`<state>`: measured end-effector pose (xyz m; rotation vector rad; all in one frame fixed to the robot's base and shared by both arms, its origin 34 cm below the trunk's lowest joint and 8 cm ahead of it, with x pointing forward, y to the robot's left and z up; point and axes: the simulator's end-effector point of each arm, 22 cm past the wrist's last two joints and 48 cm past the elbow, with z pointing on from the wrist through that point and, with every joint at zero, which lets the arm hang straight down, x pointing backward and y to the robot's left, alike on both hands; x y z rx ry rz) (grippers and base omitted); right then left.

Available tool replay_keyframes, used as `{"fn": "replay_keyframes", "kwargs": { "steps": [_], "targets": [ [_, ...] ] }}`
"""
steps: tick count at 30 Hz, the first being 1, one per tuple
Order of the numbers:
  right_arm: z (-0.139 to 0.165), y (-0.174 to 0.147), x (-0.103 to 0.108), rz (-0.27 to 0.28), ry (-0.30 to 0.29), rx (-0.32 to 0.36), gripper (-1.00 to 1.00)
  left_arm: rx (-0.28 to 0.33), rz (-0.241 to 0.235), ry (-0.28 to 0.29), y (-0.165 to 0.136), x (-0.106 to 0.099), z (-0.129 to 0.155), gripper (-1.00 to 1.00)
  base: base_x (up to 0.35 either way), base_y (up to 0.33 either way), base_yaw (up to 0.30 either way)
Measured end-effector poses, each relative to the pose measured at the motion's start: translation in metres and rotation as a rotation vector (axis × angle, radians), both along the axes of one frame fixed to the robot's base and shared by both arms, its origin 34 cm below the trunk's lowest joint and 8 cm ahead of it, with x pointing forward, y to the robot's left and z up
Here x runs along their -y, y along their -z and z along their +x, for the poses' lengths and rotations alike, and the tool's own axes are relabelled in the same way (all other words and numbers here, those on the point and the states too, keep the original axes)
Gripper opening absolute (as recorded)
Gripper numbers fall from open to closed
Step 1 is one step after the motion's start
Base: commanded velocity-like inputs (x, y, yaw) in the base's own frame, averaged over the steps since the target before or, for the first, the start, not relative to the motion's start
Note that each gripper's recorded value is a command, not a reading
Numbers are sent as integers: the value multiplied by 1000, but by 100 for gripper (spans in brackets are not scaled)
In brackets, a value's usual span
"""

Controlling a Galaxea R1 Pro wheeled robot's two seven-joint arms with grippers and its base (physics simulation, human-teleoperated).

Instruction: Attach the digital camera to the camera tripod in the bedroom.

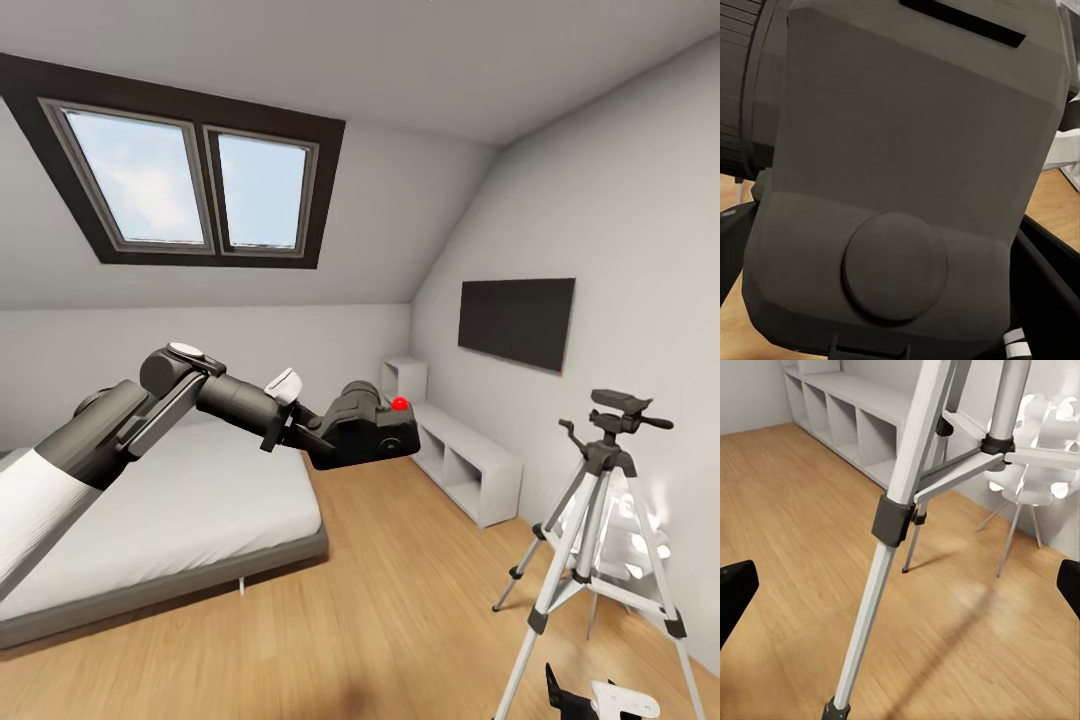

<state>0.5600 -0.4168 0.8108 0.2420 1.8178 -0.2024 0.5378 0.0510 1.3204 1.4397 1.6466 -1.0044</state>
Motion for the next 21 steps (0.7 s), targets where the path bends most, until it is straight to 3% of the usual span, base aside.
{"fn": "replay_keyframes", "kwargs": {
  "steps": [21],
  "targets": [
    [-6, -21, 0, 0, 0, 0, 100, -1, 0, 2, -21, 0, -6, -100, 0, 0, 0]
  ]
}}
